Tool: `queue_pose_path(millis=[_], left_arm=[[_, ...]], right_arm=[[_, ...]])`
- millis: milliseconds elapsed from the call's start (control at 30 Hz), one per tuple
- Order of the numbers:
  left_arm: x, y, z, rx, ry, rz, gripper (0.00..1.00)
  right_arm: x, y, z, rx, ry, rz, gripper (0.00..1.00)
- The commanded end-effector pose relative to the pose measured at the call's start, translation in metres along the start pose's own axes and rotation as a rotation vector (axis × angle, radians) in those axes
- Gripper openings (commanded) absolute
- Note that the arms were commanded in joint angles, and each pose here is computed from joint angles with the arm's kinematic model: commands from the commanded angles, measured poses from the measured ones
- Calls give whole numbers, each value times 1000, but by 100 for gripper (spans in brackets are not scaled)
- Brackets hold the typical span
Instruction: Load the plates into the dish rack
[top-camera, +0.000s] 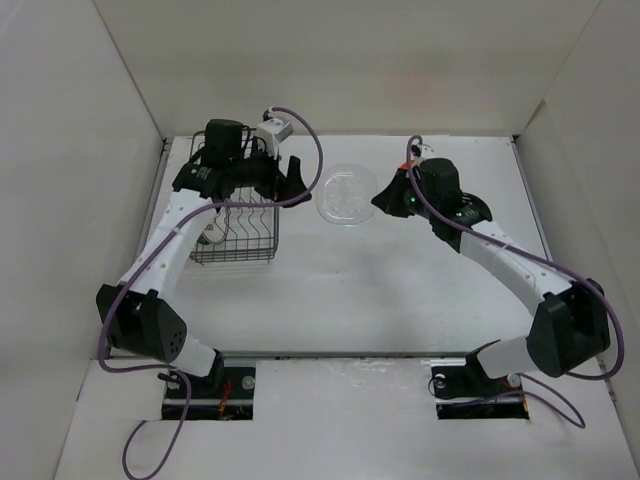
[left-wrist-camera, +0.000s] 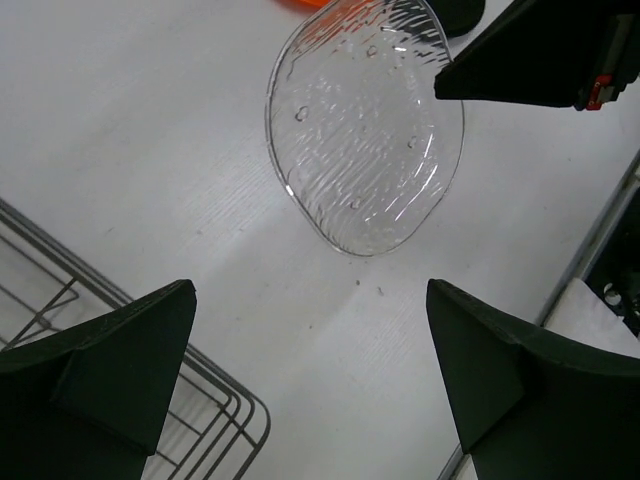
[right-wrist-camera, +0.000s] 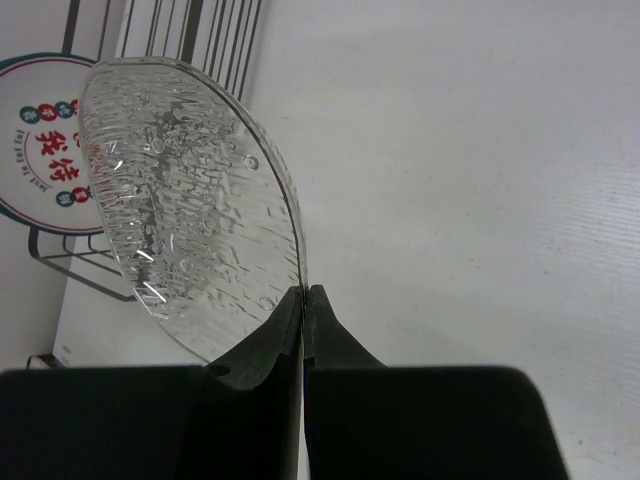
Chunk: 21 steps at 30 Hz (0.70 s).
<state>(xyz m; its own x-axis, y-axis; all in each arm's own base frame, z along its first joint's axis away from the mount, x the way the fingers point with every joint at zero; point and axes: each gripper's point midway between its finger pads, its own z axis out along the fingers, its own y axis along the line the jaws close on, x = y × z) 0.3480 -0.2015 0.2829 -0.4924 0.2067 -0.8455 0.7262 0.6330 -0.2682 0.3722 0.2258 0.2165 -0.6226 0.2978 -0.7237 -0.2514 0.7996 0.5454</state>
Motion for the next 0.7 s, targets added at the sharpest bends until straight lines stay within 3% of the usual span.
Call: queue_pose_path(millis=[0,300,333,400,433,467,533,600,633,667], left_arm=[[-32,-30,1,117,-87,89,98],[-26,-20,19,131,-59,49,87],[-29,-19,20,130,-62,51,77],[-30,-18,22,130,-62,51,69],[-30,-18,22,130,-62,51,59],[-32,-17,23,130,-63,52,39],[-30,-17,23,131,-55,45,26],[-33,-18,22,130,-62,51,0],[-33,-16,22,120,-61,50,0],[-37,-16,18,101,-72,48,0]], right_arm=[[-33,38,-18,-126,-96,-22,0],[-36,83,-37,-333,-112,-64,0],[-34,86,-37,-340,-107,-67,0],[-33,87,-37,-349,-101,-69,0],[-35,88,-38,-353,-108,-71,0],[-36,90,-38,-358,-116,-73,0],[-33,97,-40,-388,-107,-82,0],[-33,97,-40,-388,-107,-82,0],[-28,98,-37,-391,-92,-82,20],[-30,97,-36,-380,-100,-80,52]])
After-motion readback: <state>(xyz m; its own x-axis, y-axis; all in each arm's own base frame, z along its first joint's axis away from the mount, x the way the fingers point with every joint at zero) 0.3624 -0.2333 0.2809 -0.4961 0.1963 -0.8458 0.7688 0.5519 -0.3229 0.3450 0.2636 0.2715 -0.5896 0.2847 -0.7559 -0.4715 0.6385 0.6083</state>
